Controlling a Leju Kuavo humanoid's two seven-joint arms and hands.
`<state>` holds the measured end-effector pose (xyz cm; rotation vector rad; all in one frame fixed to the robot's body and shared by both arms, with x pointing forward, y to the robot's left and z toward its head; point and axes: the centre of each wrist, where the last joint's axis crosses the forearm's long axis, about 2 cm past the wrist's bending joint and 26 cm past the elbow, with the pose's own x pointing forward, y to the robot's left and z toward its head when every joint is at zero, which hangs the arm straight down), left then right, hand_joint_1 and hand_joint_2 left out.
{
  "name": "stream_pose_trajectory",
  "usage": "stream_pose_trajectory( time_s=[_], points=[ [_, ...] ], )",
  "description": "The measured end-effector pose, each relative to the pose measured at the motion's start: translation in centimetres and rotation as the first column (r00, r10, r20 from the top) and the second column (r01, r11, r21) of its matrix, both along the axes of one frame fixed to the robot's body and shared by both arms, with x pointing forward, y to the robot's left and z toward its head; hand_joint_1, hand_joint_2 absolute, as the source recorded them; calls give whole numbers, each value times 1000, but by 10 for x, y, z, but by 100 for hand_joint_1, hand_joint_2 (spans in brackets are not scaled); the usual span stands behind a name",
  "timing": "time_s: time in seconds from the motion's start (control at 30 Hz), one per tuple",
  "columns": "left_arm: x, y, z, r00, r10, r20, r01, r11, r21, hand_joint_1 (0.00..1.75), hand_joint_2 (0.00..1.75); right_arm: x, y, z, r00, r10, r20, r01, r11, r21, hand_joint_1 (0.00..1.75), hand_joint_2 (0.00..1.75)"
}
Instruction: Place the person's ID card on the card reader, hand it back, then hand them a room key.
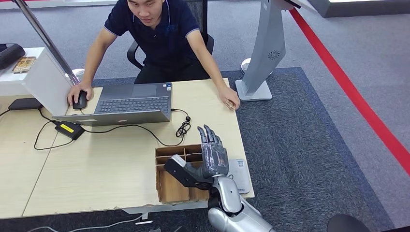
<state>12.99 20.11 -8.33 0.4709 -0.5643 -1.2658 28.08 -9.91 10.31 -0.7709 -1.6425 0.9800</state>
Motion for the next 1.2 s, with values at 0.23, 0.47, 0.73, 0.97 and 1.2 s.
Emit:
stream_pose_trajectory(
  time_s=[0.23, 0.47, 0.73, 0.97, 1.2],
  points=[
    [0, 0, 0, 1000, -1, 1, 1, 1000, 1, 0, 175, 0, -2, -1, 1000, -4, 0, 4, 1000, -6, 1, 175],
    [0, 0, 0, 1000, -6, 2, 6, 1000, 3, 0, 175, 0, -2, -2, 1000, -6, -3, 6, 1000, -6, 10, 175],
    [-2, 0, 0, 1000, -7, 0, 7, 1000, 3, 0, 175, -1, -3, -2, 1000, -6, -4, 6, 1000, -8, 7, 175],
    [-2, 1, -1, 1000, 2, -2, -2, 1000, 2, 0, 175, -1, -3, -2, 1000, -5, -3, 5, 1000, -10, 19, 175],
    [-2, 1, -1, 1000, 6, -2, -6, 1000, 2, 0, 175, -1, -3, -2, 1000, -4, -1, 4, 1000, -13, 46, 175]
  ],
)
